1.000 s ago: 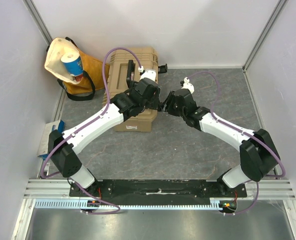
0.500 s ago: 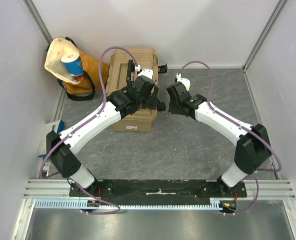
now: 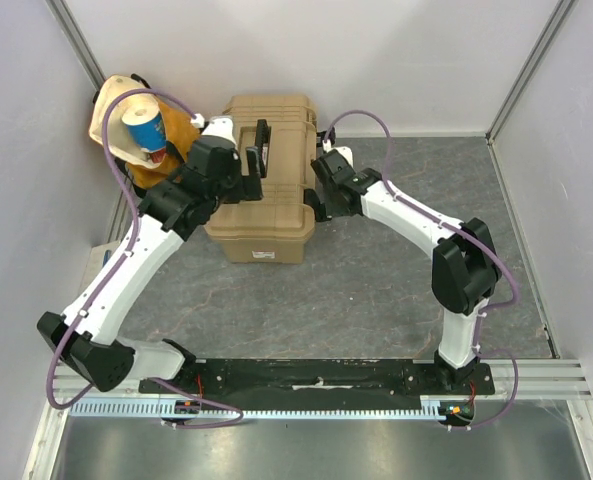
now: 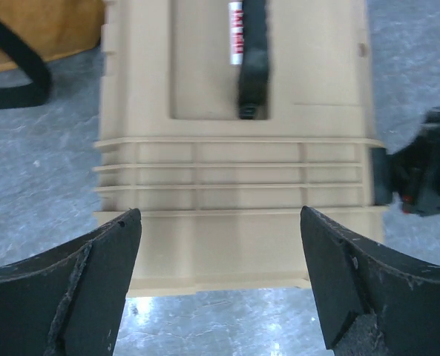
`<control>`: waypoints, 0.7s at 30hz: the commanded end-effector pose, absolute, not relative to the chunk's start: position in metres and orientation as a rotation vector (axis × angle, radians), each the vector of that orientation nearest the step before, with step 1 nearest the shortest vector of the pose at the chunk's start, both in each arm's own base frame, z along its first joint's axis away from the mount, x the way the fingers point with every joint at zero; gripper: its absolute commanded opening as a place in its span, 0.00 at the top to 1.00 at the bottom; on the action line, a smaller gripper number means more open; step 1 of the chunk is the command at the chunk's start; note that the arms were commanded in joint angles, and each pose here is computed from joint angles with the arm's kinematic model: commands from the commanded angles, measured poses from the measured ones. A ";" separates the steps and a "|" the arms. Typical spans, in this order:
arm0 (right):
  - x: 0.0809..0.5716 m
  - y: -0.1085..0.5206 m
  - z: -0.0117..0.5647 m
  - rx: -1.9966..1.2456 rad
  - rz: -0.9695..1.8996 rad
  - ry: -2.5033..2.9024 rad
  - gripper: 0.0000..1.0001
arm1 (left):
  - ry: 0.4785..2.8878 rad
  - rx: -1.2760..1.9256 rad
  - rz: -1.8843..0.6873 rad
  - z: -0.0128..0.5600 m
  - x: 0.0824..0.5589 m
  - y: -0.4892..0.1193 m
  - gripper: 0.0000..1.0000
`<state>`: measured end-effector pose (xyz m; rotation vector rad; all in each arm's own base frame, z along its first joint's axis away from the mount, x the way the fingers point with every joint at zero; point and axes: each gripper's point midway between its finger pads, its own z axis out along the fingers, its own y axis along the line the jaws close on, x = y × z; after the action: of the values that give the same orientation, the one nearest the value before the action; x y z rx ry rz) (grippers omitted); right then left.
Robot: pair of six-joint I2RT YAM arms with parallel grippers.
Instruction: Pack the tool kit
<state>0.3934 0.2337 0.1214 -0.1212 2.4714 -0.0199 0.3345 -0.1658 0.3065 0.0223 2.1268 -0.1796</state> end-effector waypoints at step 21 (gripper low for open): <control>0.406 0.342 0.128 -0.309 0.581 2.372 1.00 | 2.477 0.258 -0.828 0.181 0.292 -0.193 0.23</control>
<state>0.3945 0.2538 0.0950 -0.2976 2.5636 0.1681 0.3523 -0.1175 0.2264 0.0531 2.2788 -0.3113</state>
